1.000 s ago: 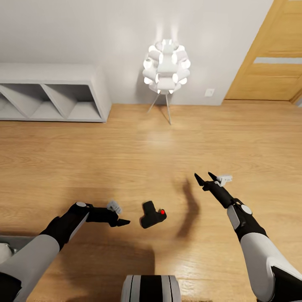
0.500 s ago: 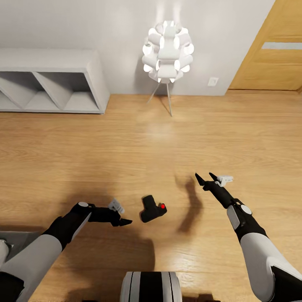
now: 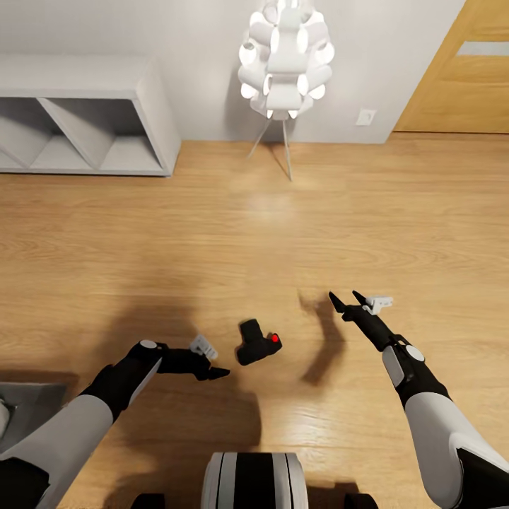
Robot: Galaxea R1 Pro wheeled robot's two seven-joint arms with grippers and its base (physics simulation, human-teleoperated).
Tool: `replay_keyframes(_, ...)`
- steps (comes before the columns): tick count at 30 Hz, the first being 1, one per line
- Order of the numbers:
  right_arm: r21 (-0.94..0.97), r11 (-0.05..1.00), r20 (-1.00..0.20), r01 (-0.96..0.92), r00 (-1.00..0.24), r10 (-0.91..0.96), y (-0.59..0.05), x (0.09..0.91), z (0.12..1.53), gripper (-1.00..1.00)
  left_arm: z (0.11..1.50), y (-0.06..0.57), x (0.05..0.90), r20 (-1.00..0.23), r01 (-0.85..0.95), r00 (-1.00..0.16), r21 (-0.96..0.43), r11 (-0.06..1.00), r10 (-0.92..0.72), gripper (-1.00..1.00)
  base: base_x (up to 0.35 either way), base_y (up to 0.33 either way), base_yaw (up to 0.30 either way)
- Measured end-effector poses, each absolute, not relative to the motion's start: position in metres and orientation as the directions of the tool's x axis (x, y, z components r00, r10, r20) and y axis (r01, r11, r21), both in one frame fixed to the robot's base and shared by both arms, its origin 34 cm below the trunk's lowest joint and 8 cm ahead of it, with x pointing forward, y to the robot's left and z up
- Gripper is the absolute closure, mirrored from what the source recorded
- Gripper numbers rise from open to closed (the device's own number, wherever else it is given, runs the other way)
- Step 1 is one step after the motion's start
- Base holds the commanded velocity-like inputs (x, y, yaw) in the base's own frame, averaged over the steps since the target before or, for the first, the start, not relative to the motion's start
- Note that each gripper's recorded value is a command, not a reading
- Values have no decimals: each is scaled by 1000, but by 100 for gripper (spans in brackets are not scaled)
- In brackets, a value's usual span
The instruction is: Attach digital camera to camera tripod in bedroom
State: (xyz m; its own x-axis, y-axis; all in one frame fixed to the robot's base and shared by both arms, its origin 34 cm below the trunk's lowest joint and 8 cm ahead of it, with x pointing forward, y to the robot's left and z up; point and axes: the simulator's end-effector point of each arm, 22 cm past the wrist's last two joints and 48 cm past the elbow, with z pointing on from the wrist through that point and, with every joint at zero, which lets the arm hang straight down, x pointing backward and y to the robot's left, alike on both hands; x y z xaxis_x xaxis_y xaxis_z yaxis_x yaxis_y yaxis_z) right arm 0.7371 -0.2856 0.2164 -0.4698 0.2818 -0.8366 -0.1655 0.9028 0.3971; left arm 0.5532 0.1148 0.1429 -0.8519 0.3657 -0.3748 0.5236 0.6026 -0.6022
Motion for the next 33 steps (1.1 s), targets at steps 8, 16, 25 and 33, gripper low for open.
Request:
replay_keyframes(8, 402, 903, -820, -152, -498, 282, -285, 727, 194, -100, 125, 104, 533, -342, 521, -852, -617, 590, 396, -100, 0, 0, 0)
replay_keyframes(16, 404, 905, -803, -132, -525, 281, -287, 718, 171, -100, 98, 110, 530, -315, 507, -862, -571, 646, 398, -100, 0, 0, 0)
replay_keyframes(25, 403, 909, -783, -108, -554, 281, -289, 706, 146, -100, 80, 100, 521, -297, 494, -869, -572, 655, 397, -100, 0, 0, 0)
replay_keyframes(33, 405, 909, -765, -95, -580, 281, -289, 694, 125, -100, 103, 45, 535, -384, 579, -815, -587, 566, 435, -100, 0, 0, 0)
